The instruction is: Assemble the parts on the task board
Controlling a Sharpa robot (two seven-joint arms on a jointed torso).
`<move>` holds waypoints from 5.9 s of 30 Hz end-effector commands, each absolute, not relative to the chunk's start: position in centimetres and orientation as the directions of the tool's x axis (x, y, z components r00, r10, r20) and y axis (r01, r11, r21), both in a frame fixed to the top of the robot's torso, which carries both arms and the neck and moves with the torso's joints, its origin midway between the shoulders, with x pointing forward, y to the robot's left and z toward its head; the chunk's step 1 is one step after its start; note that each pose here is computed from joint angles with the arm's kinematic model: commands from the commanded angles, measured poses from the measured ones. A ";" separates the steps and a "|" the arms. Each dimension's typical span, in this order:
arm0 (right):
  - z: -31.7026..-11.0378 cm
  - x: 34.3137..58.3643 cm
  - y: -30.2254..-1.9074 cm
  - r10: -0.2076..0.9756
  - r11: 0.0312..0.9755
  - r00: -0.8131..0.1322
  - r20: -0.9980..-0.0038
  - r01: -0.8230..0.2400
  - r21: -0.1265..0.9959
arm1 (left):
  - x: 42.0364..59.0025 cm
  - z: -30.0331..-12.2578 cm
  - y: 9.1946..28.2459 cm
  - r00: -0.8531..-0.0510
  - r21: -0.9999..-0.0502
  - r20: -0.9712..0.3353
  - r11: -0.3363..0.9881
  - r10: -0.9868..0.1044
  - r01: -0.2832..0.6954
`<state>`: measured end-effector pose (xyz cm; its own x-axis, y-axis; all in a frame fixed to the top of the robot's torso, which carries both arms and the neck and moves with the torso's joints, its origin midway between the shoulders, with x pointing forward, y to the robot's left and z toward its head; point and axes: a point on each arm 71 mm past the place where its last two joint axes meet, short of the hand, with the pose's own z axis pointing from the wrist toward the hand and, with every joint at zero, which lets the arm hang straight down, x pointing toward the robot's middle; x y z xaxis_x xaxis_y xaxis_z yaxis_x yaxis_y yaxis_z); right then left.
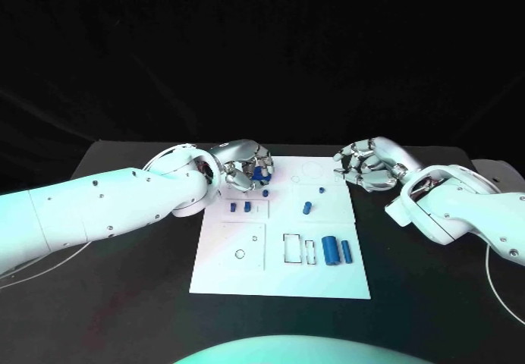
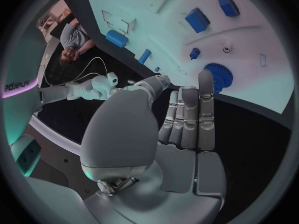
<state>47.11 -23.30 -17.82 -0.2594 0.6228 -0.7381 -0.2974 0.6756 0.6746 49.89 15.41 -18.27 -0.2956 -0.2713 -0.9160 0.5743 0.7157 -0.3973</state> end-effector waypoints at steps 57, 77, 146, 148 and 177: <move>-17.7 47.0 -22.5 0.635 0.653 -0.258 -0.728 -0.325 0.684 | 51.8 -21.4 12.9 -0.250 -0.075 -0.959 0.738 0.130 0.670; -17.7 47.1 -22.4 0.634 0.653 -0.260 -0.728 -0.325 0.684 | 51.5 -21.6 12.4 -0.261 -0.096 -0.958 0.720 0.122 0.688; -18.0 47.2 -22.9 0.633 0.660 -0.255 -0.731 -0.316 0.682 | 50.6 -19.0 19.7 -0.257 -0.189 -0.965 0.796 -0.043 0.576; -18.0 47.2 -22.9 0.633 0.660 -0.255 -0.731 -0.316 0.682 | 50.6 -19.0 19.7 -0.263 -0.193 -0.964 0.796 -0.044 0.574; -18.1 47.2 -22.7 0.633 0.659 -0.258 -0.730 -0.316 0.683 | 51.1 -19.7 19.0 -0.312 -0.196 -0.950 0.804 -0.014 0.562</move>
<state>47.23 -22.86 -18.06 -0.2524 0.6375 -0.7280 -0.3060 0.6611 0.6850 51.10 19.09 -19.50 -0.2913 -0.0220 -0.9564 0.5649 0.8028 -0.1905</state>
